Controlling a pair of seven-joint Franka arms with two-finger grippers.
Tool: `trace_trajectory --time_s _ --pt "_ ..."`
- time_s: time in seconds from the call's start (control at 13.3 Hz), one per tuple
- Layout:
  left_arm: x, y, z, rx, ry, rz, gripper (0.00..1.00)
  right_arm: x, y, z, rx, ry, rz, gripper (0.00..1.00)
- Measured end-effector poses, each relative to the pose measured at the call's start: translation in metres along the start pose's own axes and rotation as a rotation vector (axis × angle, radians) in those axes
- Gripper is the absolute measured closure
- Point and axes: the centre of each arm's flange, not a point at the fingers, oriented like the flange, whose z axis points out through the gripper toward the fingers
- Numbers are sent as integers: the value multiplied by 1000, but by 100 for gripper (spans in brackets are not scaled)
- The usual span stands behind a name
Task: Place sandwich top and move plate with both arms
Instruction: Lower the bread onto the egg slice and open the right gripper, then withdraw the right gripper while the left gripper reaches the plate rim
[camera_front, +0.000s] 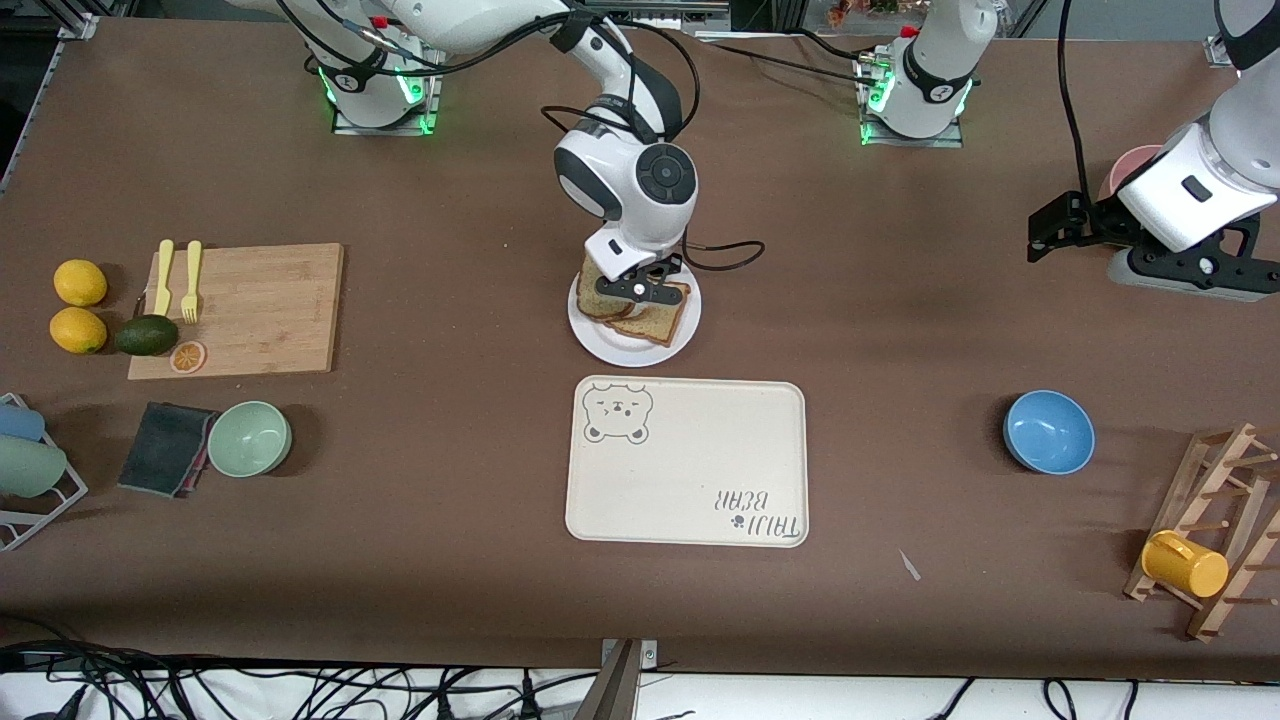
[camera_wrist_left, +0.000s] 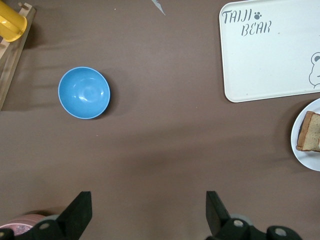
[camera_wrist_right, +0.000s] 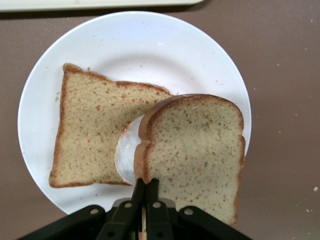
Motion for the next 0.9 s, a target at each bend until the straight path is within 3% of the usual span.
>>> trace_trajectory --time_s 0.15,0.45,0.68,0.83,0.9 --pt "0 0 0 0 0 0 0 3 1 0 4 4 4 93" --pt "0 0 0 0 0 0 0 17 -2 -31 31 28 23 52" --pt "1 0 0 0 0 0 0 40 11 -79 86 9 83 19" --pt "7 -2 6 -1 -7 -2 0 71 50 -121 107 -2 100 0" --pt "13 -2 14 -3 -21 -2 0 87 77 -143 107 -7 92 0"
